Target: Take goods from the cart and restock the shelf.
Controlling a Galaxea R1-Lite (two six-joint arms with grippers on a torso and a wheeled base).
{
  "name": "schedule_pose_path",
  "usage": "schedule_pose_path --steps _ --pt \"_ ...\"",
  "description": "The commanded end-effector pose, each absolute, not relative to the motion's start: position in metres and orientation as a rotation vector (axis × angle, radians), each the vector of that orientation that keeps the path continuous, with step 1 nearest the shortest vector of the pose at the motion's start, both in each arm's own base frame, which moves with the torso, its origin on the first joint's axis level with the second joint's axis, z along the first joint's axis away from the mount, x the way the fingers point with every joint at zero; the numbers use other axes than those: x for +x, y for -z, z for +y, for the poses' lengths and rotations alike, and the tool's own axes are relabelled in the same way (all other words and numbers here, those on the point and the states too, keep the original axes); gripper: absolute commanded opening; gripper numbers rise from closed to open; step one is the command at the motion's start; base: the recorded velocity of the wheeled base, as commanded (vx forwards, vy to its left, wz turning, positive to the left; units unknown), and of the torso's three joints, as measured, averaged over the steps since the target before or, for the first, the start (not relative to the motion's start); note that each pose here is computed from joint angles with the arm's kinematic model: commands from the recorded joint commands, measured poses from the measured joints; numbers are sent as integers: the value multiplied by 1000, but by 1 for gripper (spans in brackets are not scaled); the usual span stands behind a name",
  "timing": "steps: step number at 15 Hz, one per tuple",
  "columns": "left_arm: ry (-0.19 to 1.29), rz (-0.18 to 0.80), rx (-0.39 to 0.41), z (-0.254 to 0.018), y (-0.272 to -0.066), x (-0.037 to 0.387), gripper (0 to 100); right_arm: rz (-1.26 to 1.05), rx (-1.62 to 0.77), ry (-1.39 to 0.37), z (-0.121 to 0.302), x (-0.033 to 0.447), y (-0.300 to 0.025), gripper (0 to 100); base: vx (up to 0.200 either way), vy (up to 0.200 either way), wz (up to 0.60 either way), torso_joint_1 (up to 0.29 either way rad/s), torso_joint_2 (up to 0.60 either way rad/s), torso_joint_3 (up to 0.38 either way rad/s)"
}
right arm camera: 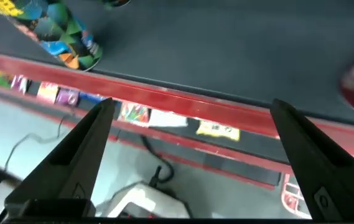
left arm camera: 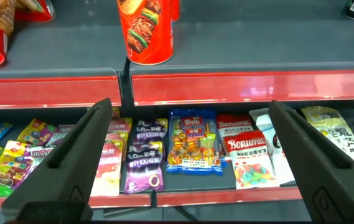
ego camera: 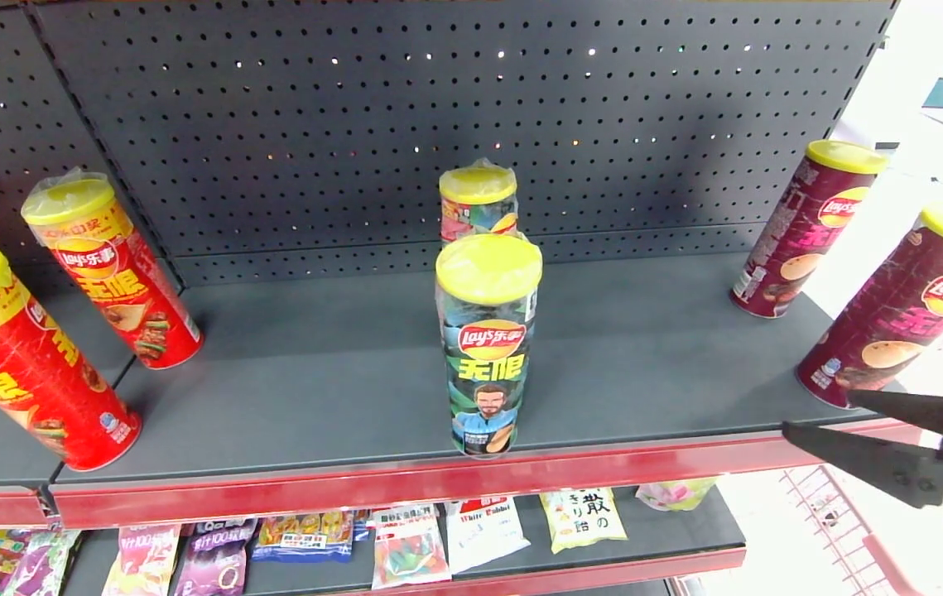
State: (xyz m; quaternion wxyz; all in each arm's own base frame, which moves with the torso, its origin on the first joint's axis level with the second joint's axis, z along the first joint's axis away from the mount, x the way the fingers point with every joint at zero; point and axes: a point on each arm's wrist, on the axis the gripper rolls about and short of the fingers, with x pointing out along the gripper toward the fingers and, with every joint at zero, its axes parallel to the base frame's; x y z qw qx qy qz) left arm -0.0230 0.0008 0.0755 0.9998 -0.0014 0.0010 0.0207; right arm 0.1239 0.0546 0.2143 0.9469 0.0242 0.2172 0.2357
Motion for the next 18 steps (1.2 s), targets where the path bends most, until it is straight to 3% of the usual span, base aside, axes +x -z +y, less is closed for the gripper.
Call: schedule_pose_path --steps 1,5,13,18 --pt "-43 3 -3 1 -75 -23 100 540 12 -540 86 163 -202 100 0 0 0 0 0 0" --pt "-43 3 -3 1 -75 -23 100 482 -85 -477 133 186 -192 100 0 0 0 0 0 0" --pt "-43 3 -3 1 -75 -23 100 476 -298 -492 156 206 -179 100 0 0 0 0 0 0" --pt "-41 3 -3 1 -75 -23 100 489 -310 -497 168 219 -175 100 0 0 0 0 0 0"
